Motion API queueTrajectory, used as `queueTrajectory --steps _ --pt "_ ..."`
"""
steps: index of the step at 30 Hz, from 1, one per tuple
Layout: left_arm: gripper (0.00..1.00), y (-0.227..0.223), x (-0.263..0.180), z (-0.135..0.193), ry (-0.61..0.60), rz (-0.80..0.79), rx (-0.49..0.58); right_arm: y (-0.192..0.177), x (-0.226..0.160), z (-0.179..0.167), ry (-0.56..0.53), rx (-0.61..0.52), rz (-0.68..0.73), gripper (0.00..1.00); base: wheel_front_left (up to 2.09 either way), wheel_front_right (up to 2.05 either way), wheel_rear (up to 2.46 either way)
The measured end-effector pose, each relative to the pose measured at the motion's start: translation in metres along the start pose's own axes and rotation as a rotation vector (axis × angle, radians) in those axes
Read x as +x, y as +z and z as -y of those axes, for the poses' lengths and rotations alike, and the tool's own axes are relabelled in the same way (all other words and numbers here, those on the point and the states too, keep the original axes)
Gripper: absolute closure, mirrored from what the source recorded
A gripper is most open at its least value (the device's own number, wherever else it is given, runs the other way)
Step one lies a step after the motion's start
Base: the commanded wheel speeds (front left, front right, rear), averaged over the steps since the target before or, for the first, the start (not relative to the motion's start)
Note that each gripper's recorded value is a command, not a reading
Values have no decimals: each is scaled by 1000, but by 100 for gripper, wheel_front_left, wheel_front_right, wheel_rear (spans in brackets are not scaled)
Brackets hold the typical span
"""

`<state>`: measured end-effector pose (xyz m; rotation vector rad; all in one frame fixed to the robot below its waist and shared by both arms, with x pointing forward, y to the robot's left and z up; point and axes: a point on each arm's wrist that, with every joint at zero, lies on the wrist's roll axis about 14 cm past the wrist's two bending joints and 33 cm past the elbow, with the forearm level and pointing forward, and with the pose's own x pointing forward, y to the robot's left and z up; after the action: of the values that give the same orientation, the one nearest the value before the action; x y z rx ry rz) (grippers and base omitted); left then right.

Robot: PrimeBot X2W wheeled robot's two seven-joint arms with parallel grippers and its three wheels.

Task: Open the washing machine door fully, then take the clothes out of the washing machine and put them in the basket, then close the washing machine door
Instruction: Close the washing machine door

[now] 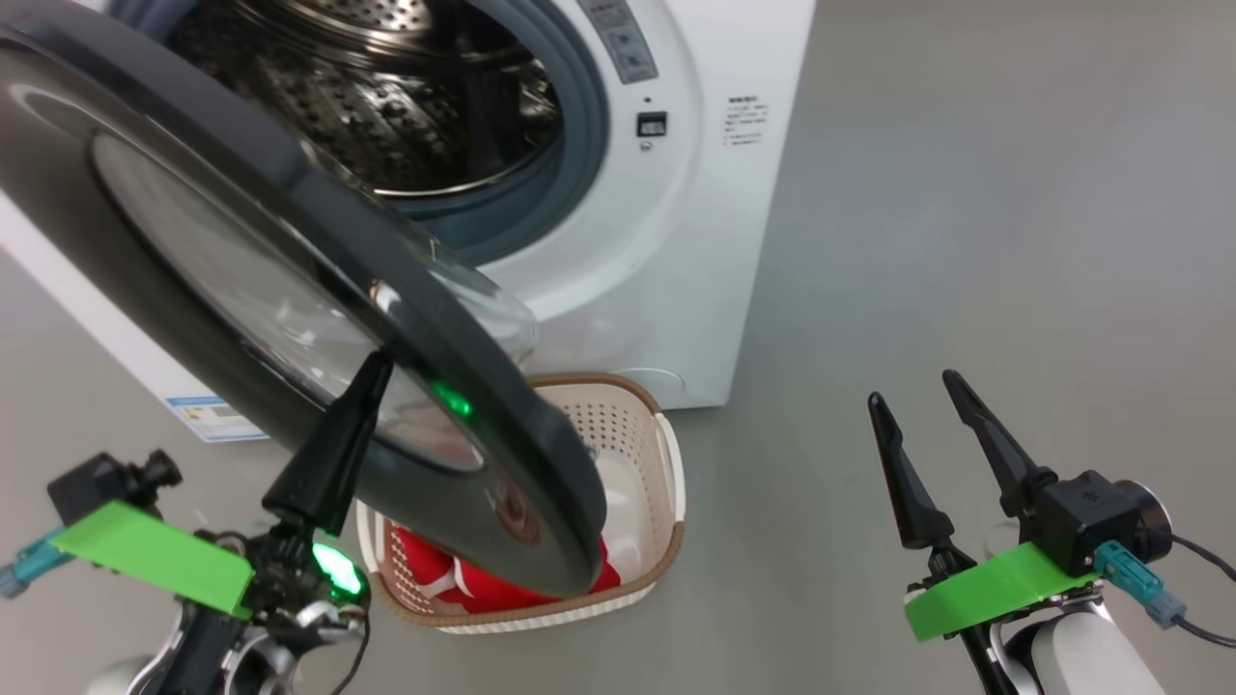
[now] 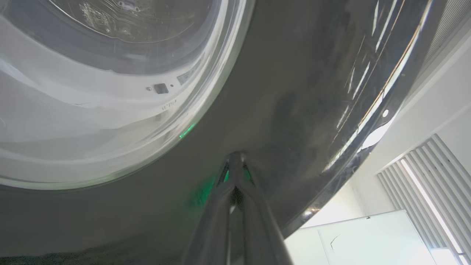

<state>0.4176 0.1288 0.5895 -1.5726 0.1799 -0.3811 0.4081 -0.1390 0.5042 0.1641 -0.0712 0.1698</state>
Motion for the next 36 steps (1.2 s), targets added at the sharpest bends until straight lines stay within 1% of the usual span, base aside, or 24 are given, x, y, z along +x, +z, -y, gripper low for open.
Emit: queueTrajectory --steps 8,16,36 --pt "100 -9 29 1 -40 -40 -12 -1 3 14 -35 -8 -2 0 0 0 0" --pt "100 -5 59 -5 -58 -16 -21 -8 5 24 -59 -11 -21 0 0 0 0" --pt "100 -4 125 -14 -120 4 -45 -27 26 33 -69 -13 -55 0 0 0 0"
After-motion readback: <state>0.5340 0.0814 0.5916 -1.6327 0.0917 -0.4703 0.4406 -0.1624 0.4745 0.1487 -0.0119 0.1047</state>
